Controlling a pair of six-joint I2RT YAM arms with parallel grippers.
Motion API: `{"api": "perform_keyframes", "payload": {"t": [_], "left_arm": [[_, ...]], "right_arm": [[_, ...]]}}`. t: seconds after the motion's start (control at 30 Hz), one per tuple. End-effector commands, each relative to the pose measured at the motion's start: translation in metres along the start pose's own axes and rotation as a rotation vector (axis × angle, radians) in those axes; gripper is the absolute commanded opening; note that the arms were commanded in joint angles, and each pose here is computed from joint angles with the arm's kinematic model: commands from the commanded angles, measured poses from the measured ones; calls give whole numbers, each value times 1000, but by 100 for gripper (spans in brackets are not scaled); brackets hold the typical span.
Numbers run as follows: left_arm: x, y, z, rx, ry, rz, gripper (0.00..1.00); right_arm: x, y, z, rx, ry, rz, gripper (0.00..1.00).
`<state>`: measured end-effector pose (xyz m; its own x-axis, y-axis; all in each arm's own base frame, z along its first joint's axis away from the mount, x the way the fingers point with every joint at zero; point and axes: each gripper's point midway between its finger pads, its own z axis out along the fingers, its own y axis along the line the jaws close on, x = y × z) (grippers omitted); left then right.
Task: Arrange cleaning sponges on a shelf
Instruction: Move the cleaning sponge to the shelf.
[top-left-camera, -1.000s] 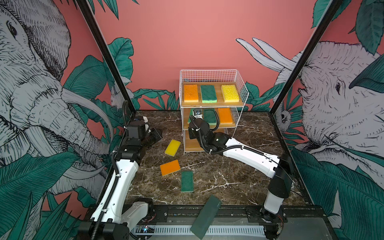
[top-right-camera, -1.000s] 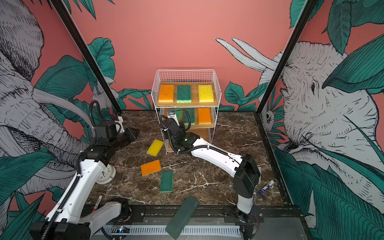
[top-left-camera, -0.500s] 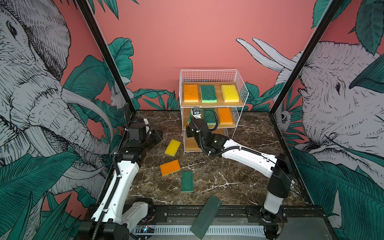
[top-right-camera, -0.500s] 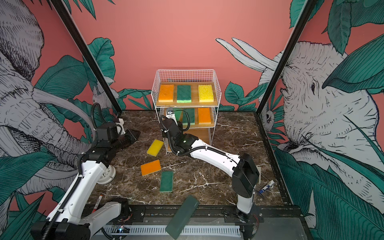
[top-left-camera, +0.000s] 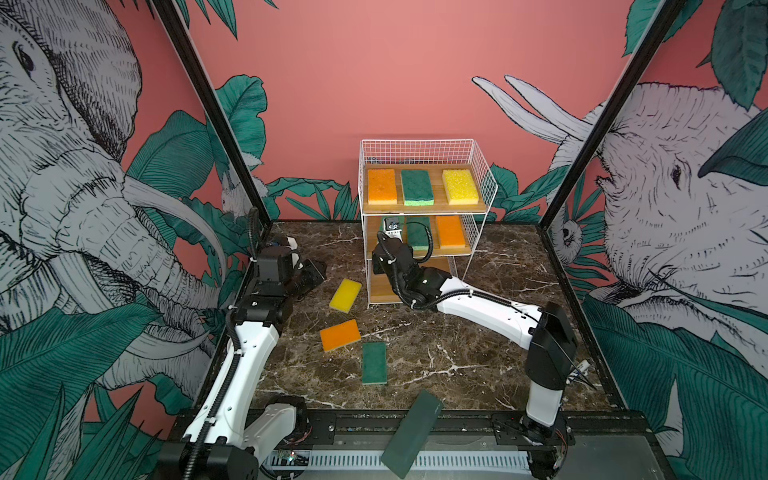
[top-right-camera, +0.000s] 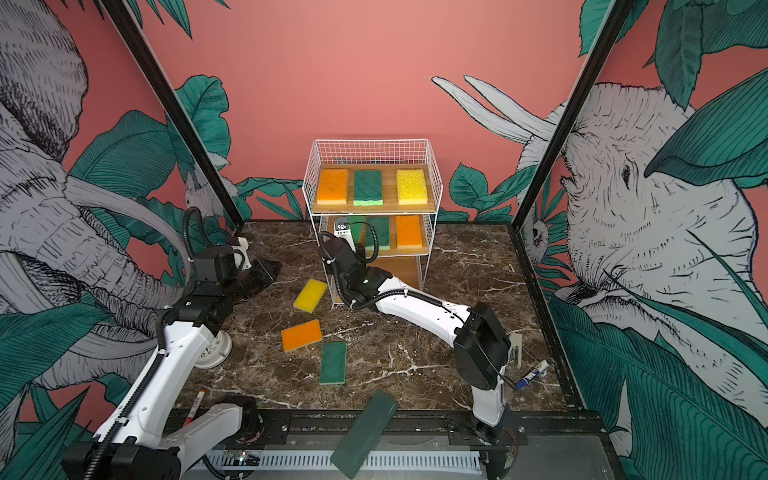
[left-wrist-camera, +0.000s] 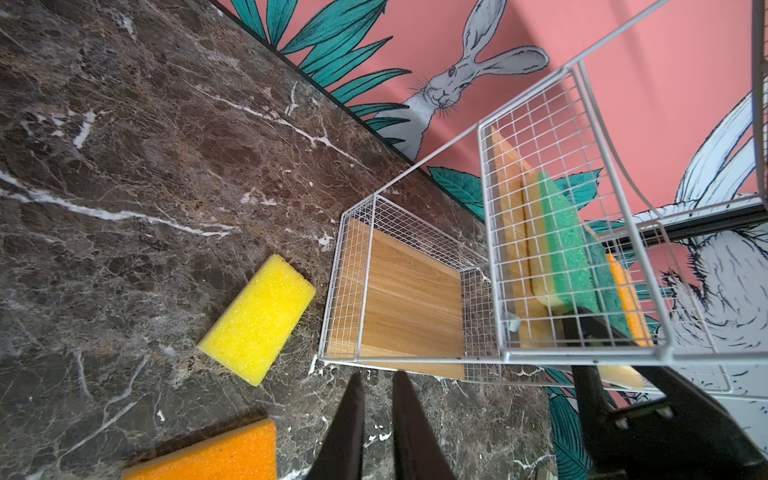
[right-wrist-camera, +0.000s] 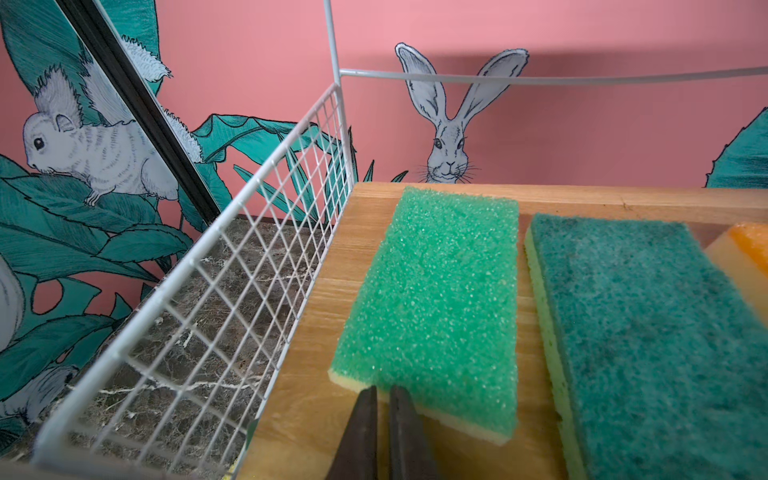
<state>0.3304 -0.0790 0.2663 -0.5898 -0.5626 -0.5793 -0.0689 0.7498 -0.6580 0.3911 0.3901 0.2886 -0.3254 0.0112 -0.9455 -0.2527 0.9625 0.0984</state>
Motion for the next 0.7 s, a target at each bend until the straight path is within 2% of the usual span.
{"api": "perform_keyframes", "payload": {"t": [0.0, 0.33, 0.67], "left_arm": [[-1, -2, -4, 20, -14, -7, 16], [0, -3, -3, 28, -13, -7, 16], [2, -4, -4, 32, 2, 32, 17]], "right_arm": [[-13, 5, -3, -24, -4, 28, 9], [-3, 14, -10, -116, 73, -25, 7], [-14, 9, -28, -100, 33, -62, 9]]}}
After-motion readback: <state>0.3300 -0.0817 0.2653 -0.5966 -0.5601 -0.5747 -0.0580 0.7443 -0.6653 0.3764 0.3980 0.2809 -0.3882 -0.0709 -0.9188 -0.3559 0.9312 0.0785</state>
